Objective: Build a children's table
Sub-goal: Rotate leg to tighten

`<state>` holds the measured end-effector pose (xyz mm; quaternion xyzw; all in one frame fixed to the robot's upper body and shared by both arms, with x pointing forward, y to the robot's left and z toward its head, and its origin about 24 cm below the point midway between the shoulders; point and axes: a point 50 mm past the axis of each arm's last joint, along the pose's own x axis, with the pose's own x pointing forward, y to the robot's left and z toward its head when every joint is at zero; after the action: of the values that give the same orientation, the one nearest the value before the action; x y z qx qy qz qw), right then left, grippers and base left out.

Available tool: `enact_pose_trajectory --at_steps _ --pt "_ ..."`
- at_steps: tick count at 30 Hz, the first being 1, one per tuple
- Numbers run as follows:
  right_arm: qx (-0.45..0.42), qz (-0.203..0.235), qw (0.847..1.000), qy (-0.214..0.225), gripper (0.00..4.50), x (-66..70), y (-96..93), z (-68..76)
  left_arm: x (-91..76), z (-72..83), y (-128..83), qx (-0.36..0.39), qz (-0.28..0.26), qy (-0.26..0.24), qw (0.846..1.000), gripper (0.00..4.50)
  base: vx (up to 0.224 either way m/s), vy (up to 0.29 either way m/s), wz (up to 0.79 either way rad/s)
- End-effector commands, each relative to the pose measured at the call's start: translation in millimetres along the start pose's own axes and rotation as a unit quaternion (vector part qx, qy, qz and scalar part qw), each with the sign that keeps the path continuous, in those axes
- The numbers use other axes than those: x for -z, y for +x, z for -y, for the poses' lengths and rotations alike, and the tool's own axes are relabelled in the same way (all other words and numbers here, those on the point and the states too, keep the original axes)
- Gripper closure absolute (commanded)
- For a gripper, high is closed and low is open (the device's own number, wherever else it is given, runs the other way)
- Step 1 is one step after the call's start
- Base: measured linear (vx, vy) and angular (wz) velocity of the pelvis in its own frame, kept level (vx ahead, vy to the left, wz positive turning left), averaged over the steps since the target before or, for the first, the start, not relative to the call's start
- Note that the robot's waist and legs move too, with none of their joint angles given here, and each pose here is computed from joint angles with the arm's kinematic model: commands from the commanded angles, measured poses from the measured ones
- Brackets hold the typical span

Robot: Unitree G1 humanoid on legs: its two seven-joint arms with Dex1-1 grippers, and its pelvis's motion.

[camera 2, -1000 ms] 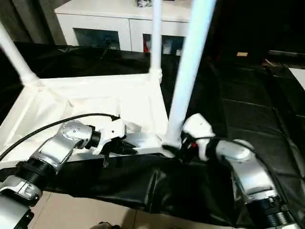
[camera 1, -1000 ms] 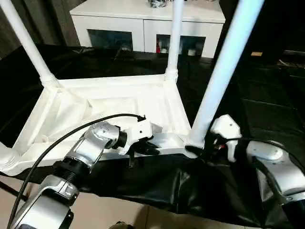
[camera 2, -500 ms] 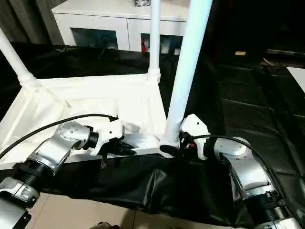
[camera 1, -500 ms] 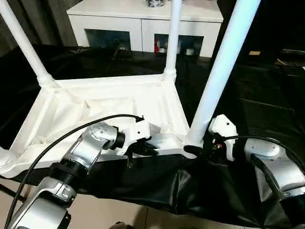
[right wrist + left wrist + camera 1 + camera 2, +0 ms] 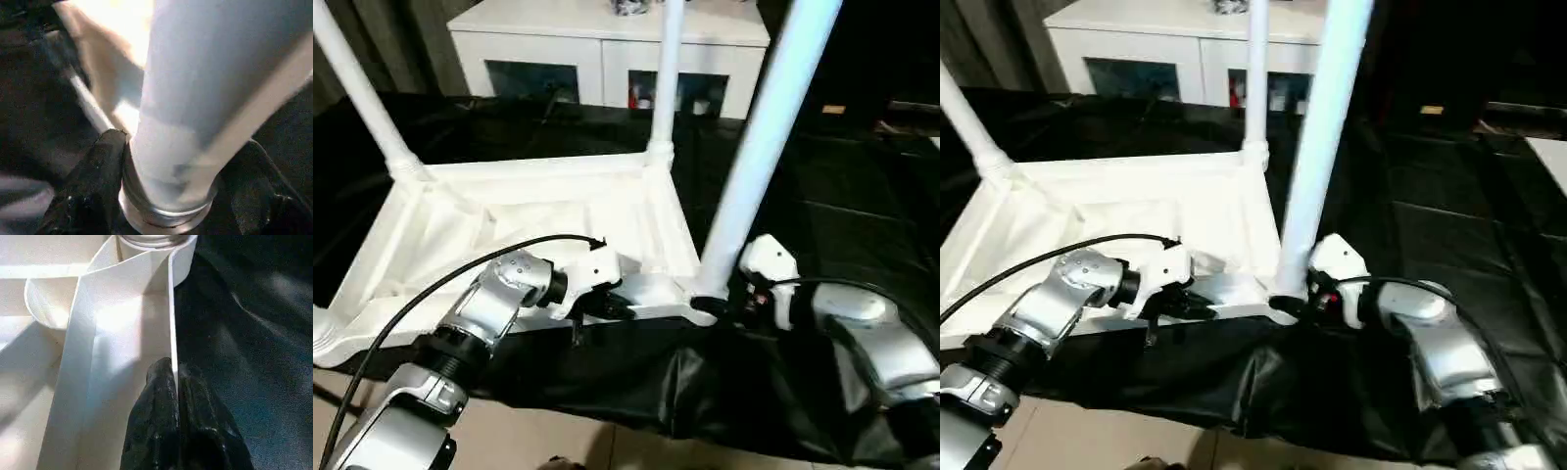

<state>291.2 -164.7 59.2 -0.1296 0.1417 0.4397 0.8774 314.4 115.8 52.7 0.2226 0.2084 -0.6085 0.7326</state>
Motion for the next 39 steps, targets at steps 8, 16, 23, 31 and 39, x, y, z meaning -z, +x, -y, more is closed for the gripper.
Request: enact_pose_trajectory --at_steps 8,16,23,31,39 --pt "0.268 -0.044 0.953 0.131 1.97 8.9 64.8 0.2 -38.7 -26.3 46.2 -0.187 0.032 -0.063 0.980 4.50 0.000 0.000 0.00" --pt "0.329 -0.021 0.929 0.171 1.99 -10.2 96.0 -0.5 -53.4 -34.7 62.3 -0.273 0.020 -0.080 0.959 4.50 0.000 0.000 0.00" --pt "0.271 0.090 0.945 0.161 1.04 -33.8 76.9 8.6 -40.5 -38.6 49.2 -0.259 0.004 -0.054 0.964 4.50 0.003 0.009 -0.07" --pt "0.168 0.038 0.983 0.061 0.62 -19.5 13.1 22.0 -15.6 -34.5 25.6 -0.197 -0.021 -0.023 0.980 4.50 0.000 0.000 0.00" --pt "0.041 0.001 0.999 -0.002 0.62 -11.6 -25.8 10.2 3.0 -10.4 6.3 -0.027 -0.025 0.016 0.999 4.50 0.019 -0.014 0.01"
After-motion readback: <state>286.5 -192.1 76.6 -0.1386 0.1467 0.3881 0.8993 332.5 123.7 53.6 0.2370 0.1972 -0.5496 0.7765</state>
